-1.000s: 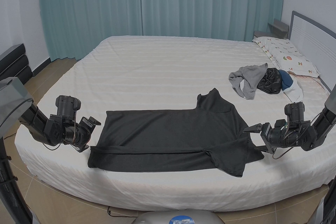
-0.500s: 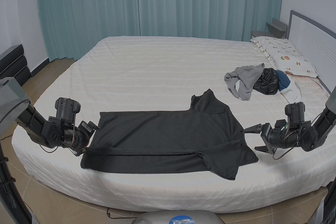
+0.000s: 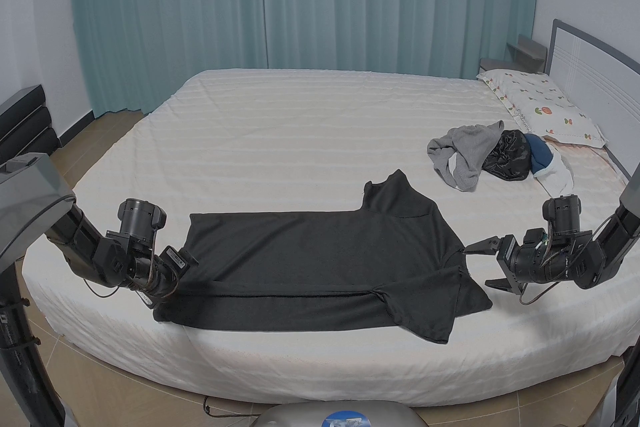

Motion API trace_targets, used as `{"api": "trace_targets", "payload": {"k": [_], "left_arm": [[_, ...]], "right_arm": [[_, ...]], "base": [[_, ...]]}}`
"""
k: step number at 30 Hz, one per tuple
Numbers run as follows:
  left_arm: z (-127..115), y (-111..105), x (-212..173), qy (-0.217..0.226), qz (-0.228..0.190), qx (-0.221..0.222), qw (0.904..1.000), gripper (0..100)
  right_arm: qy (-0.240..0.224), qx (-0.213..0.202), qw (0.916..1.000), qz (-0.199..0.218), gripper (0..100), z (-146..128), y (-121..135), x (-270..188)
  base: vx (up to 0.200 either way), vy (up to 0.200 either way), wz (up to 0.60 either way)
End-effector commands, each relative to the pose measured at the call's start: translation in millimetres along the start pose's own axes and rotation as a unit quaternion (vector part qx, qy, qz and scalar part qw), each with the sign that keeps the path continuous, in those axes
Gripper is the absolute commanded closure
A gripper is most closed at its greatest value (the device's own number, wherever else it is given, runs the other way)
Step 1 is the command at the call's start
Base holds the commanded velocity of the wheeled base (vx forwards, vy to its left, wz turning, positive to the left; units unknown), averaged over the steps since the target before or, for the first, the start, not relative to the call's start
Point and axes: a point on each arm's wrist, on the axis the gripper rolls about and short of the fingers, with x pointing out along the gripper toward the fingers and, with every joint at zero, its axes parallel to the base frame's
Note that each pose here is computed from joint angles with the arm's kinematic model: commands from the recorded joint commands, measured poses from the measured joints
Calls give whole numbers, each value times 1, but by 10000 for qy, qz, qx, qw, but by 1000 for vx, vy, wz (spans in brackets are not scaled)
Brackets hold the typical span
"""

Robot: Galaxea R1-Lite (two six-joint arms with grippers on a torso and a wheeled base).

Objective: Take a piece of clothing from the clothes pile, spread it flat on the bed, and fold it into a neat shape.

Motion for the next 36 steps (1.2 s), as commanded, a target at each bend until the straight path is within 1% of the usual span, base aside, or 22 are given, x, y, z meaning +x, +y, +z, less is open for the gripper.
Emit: {"api": "trace_targets", "payload": {"k": [1,4,8,12,18,21,23,29,31,33,36], "left_arm": [[3,-2,22,-39,151,-16,9999,0],[8,-7,36,-197,202,-36,9996,0],[21,-20,46,-408,31,-133,9991,0],[30,-27,46,-546,-107,-404,9976,0],[38,-24,39,-632,-121,-529,9965,0],[51,-19,36,-765,-146,-679,9946,0],[55,-17,35,-777,-147,-735,9942,0],[59,-7,31,-723,-116,-834,9938,0],[58,-3,30,-585,-154,-832,9947,0],[53,0,29,-342,-218,-801,9960,0],[50,2,31,-159,-269,-753,9967,0]], "right_arm": [[23,6,10000,-11,0,-1,-1,1],[28,10,10000,-16,0,-1,-1,2],[22,14,10000,-18,0,0,-2,2],[32,21,10000,-28,0,0,-2,3],[42,20,10000,-37,0,0,-3,5],[56,30,10000,-52,0,0,-4,7],[70,44,9999,-77,0,-1,-6,8],[55,27,10000,-69,0,0,-6,7],[35,36,10000,-57,0,2,-5,7],[29,25,10000,-60,0,2,-5,7],[34,24,10000,-68,0,1,-5,7]], "base": [[0,0,0],[0,0,0],[0,0,0],[0,0,0],[0,0,0],[0,0,0],[0,0,0],[0,0,0],[0,0,0],[0,0,0],[0,0,0]]}}
